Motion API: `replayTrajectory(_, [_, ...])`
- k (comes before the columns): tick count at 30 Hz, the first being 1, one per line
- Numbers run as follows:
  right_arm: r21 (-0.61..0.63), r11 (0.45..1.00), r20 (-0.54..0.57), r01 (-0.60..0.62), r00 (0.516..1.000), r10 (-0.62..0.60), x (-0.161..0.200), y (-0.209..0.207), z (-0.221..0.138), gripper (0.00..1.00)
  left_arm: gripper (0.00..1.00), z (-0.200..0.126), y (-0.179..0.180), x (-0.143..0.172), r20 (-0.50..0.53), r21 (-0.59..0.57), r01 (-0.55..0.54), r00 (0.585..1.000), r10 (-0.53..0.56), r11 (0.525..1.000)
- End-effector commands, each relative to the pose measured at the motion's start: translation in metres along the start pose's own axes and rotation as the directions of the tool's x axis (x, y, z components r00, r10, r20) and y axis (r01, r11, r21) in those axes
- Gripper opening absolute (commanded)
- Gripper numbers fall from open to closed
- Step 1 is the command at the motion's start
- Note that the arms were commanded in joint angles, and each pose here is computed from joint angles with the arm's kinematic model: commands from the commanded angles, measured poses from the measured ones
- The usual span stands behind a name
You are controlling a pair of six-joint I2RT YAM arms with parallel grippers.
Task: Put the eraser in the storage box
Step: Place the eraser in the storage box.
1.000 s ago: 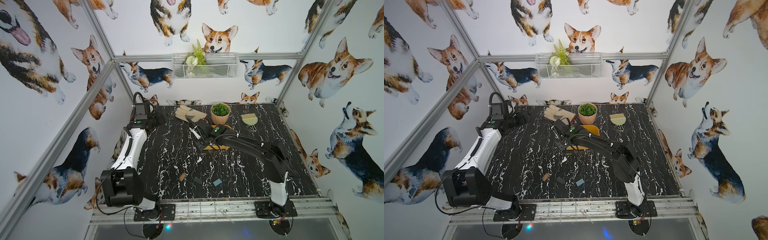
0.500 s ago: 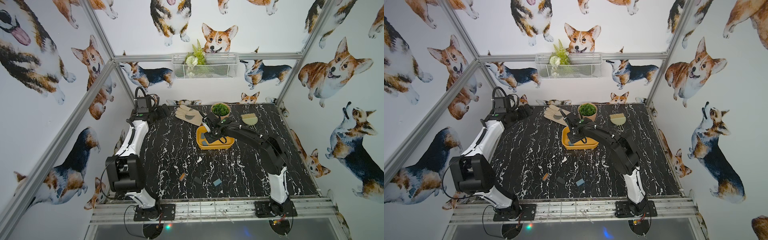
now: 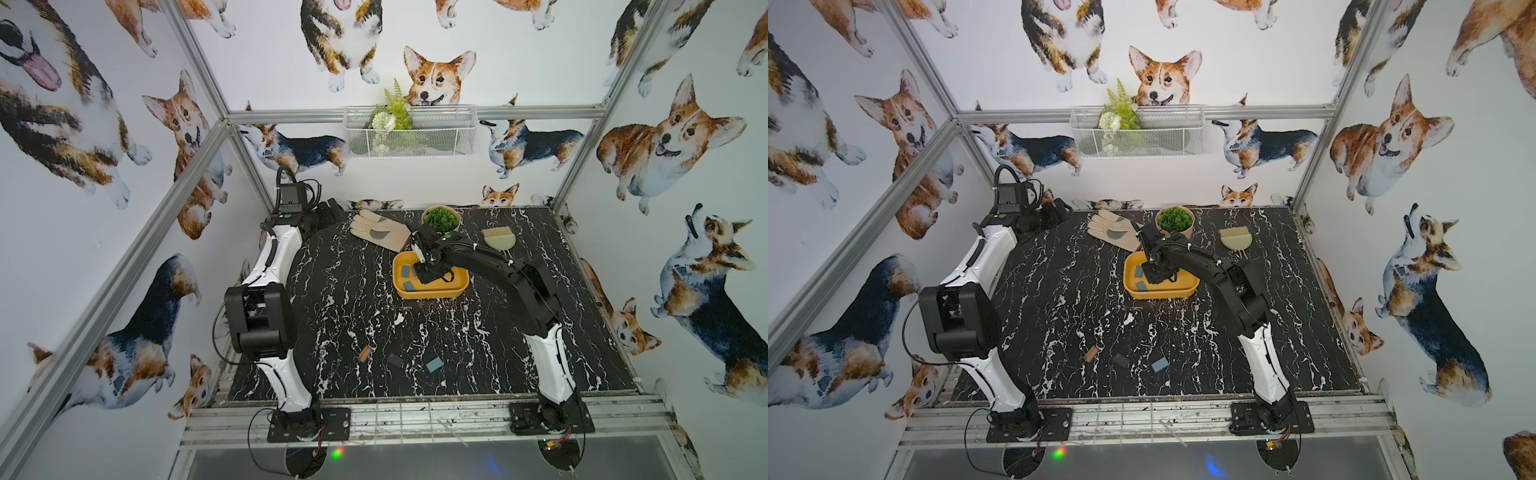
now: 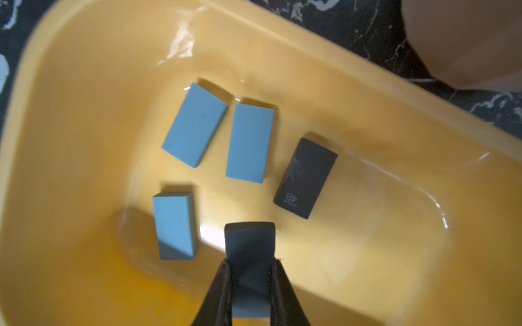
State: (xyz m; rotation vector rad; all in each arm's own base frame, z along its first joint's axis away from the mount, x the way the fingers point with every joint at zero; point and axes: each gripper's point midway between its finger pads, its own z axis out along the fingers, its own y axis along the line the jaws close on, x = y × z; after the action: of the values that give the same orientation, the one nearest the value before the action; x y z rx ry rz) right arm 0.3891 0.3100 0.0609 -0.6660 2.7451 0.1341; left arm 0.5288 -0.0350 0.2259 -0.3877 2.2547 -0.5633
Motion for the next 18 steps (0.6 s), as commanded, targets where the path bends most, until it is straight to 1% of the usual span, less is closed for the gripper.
replayTrajectory(1, [-0.008,1.000,-0.027,-0.013,1.000,0.013,0.004,-0.004,0.003,0.20,0.96,0.004,-0.002,-0.003,-0.007,0.008,0.007,1.000,-0.007,1.000])
replayTrajectory(18, [0.017,1.000,-0.084,-0.009,0.996,0.010,0.016,-0.011,0.019,0.22,0.96,0.004,0.000,-0.003,-0.008,-0.008,-0.010,1.000,0.010,1.000])
